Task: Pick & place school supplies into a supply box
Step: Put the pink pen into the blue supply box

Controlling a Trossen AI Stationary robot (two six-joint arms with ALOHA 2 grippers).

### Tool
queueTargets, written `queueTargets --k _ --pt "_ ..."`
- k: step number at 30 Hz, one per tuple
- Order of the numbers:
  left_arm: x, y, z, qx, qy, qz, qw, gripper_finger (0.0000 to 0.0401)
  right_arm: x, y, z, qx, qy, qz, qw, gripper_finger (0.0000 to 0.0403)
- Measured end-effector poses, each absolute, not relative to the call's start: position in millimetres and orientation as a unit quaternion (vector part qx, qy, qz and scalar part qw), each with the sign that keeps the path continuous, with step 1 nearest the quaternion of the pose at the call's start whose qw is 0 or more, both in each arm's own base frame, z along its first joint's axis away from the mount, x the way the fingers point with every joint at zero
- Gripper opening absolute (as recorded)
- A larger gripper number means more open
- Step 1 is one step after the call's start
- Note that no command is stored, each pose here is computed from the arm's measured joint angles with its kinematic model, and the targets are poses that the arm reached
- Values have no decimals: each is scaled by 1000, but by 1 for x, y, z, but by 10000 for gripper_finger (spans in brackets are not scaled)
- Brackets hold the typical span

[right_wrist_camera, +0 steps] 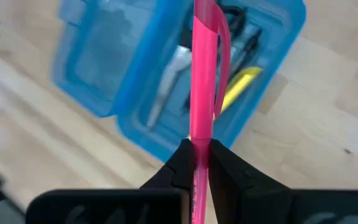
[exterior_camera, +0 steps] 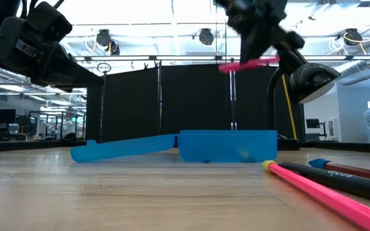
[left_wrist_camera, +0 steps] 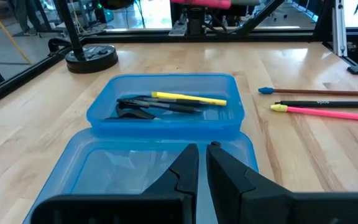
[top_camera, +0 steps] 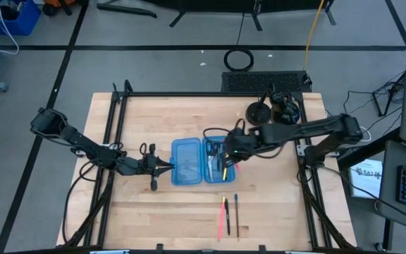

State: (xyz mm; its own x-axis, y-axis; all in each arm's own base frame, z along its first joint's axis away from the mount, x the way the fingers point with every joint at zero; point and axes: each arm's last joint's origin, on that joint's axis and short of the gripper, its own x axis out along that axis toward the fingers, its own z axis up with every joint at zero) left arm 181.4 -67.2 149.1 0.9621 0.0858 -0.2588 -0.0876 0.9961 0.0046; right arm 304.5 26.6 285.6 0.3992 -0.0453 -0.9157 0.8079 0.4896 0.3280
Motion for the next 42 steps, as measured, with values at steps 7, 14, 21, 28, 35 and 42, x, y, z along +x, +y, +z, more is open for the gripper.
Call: queueTargets --k 7,14,21,28,35,42 --pt "181 -67 149 -2 131 44 990 37 329 12 253 420 486 -307 702 19" --pt "181 -67 147 5 139 44 989 37 352 1 224 423 485 -312 699 19" --pt "180 -68 145 6 155 19 988 37 363 -5 196 419 490 -351 679 19" --pt "180 -70 145 2 158 -7 987 37 367 -8 182 421 483 -388 663 19" --pt "180 -70 145 1 158 -9 987 37 367 -8 172 443 472 -407 644 19" --pt "180 -70 145 11 158 -11 987 37 361 -6 160 462 473 -413 626 21"
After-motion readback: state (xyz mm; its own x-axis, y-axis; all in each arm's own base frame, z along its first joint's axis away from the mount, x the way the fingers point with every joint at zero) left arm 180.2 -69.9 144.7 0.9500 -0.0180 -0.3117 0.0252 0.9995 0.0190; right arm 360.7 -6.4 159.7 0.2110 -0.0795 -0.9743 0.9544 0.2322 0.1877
